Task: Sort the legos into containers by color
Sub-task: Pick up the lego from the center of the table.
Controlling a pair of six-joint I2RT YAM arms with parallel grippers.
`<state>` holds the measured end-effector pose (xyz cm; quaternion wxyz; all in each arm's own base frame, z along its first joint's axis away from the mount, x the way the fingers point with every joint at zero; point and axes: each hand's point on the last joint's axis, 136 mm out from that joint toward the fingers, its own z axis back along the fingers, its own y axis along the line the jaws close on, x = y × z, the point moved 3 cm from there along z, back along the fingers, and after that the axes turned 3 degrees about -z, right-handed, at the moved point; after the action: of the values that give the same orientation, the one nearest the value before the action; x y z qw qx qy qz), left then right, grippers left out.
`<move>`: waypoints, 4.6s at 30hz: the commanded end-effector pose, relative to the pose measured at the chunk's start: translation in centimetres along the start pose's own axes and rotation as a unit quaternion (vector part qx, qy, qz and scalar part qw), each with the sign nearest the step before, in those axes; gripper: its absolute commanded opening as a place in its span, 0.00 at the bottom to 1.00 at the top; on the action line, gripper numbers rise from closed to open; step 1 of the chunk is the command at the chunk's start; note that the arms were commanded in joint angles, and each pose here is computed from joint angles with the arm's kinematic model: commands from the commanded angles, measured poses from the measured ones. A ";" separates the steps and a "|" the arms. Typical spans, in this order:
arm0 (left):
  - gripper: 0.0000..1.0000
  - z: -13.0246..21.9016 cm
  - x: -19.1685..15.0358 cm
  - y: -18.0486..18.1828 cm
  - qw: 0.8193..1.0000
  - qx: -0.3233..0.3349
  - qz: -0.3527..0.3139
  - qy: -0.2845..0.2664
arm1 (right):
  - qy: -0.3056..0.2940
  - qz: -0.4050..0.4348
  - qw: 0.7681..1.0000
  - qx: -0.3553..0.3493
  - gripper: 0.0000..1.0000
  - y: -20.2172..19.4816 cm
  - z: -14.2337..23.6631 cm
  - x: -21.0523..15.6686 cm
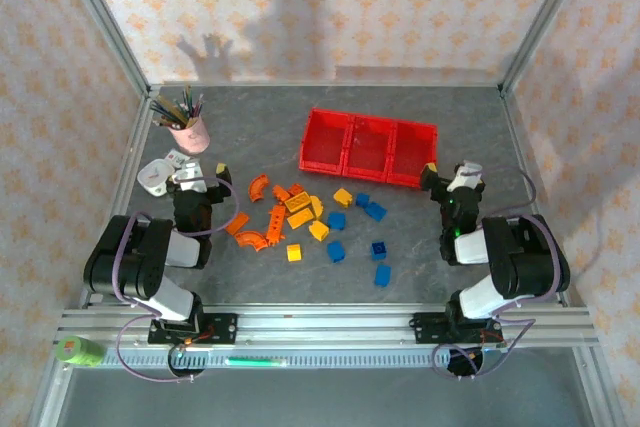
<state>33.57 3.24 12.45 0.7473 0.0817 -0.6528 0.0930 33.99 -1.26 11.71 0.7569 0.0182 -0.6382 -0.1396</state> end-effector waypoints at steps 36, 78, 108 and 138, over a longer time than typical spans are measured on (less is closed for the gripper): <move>0.99 1.4 2.2 0.0 0.998 -0.018 0.012 -0.060 | -0.036 -0.002 0.999 -0.003 1.00 0.1 0.4 2.0; 0.99 8.2 5.3 -7.8 0.921 -0.204 0.296 0.148 | 0.339 -0.098 0.934 0.055 1.00 9.5 6.5 -1.0; 0.99 13.4 2.6 -18.1 0.888 -0.281 0.265 0.248 | 0.444 0.103 0.881 0.123 0.80 16.9 6.3 -10.4; 0.99 13.5 2.7 -18.0 0.889 -0.275 0.263 0.254 | 0.438 0.164 0.880 0.082 0.32 16.5 7.7 -11.2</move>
<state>24.92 -17.08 15.47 0.8375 -0.3230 -0.4251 0.1166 27.90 18.22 4.74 0.9686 0.0354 -0.2388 0.0588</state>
